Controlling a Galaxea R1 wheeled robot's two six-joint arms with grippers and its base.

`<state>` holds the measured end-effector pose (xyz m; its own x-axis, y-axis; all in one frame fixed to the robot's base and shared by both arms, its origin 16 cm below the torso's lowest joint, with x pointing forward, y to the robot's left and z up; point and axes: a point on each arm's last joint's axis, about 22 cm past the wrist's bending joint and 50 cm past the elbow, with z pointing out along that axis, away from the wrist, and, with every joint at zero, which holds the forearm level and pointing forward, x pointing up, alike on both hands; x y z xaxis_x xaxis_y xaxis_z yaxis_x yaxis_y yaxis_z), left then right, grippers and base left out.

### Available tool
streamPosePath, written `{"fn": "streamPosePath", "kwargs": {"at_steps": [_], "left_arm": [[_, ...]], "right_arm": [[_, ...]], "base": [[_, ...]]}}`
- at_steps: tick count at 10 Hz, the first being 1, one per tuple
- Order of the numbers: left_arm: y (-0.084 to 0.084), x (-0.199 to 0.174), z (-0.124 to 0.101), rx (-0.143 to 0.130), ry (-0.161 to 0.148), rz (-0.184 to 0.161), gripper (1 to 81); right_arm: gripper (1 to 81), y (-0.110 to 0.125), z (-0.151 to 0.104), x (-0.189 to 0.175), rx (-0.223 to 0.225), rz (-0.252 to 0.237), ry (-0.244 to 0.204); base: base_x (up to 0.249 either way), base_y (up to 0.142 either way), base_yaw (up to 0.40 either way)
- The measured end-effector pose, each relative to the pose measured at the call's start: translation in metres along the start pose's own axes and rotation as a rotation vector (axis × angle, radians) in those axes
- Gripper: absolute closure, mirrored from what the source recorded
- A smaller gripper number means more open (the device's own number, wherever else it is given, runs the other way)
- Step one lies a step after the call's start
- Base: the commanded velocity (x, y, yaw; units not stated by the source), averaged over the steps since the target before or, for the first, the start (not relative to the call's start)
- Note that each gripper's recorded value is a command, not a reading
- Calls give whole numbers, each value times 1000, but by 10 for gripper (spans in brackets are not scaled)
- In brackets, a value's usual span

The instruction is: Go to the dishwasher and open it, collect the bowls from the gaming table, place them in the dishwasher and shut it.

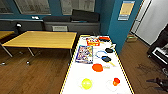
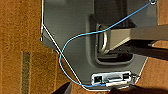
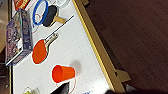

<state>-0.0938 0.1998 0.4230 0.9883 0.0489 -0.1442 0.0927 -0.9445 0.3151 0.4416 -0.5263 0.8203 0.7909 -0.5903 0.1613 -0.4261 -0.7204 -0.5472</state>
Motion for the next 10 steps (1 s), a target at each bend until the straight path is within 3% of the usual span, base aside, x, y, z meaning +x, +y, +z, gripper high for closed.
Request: {"fn": "streamPosePath", "kwargs": {"at_steps": [4,5,7,10], "left_arm": [[0,-33,0,2,-79,-33,10],[0,-33,0,2,-81,-35,10],[0,-32,0,2,-79,-35,10],[-1,-32,0,2,-81,-35,10]], "right_arm": [[10,4,63,-1,-32,22,-93],[10,-1,76,-2,-25,25,-104],[10,5,85,12,-45,60,-81],[10,-5,108,29,-41,66,-58]], "base": [[0,0,0],[0,0,0],[0,0,0],[0,0,0]]}}
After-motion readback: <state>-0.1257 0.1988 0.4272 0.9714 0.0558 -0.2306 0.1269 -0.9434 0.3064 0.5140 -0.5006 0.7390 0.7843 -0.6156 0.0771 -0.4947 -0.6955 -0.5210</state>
